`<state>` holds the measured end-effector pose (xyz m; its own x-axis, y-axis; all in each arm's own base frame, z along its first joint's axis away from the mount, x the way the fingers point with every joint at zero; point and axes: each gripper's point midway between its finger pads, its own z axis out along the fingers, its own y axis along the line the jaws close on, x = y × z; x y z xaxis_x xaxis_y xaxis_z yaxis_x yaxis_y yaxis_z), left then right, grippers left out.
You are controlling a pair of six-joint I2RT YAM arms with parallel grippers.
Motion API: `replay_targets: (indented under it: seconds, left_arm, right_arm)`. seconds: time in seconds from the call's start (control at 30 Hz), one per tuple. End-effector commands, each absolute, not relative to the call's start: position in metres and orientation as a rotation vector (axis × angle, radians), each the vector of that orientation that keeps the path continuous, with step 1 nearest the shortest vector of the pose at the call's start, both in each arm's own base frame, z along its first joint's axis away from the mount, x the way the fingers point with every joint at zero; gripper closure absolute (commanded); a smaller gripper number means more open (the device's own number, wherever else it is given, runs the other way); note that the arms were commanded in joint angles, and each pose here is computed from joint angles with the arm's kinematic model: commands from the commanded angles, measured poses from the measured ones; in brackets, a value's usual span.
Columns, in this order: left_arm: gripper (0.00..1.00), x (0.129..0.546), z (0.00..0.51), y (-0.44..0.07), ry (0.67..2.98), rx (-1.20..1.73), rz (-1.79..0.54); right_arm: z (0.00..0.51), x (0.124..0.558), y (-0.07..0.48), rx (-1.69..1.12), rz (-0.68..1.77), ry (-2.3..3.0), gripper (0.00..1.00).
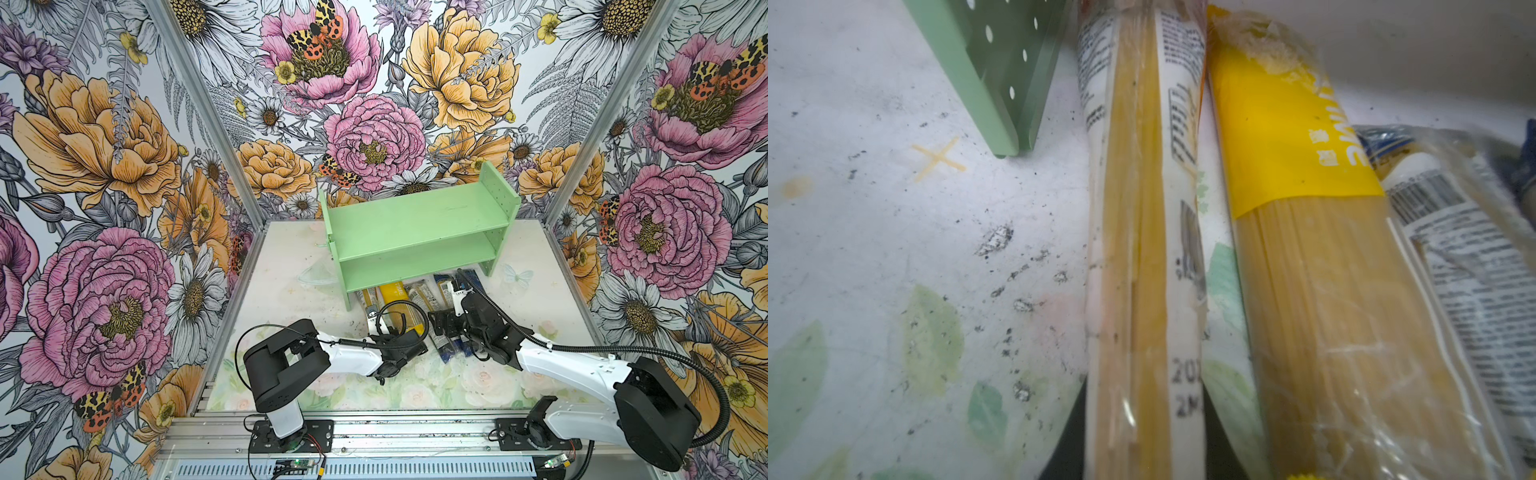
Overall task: Place and organize the pasta boxes and bags onto the shelf
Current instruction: 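Lower the left gripper and close it on the red-and-white spaghetti pack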
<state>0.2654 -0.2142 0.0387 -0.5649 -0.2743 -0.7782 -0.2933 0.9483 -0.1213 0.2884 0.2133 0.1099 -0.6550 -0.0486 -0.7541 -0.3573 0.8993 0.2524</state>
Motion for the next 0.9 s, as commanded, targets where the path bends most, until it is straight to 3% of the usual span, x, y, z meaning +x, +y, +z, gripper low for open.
replay_targets:
  seconds: [0.0, 0.87]
  left_arm:
    - [1.00, 0.239, -0.001, -0.201, 2.397, -0.327, 0.135]
    - [1.00, 0.213, 0.086, -0.236, 2.424, -0.198, 0.008]
  right_arm:
    - [0.120, 0.292, 0.211, -0.277, 0.493, 2.216, 0.07]
    - [0.122, 0.298, 0.196, -0.265, 0.526, 2.263, 0.07]
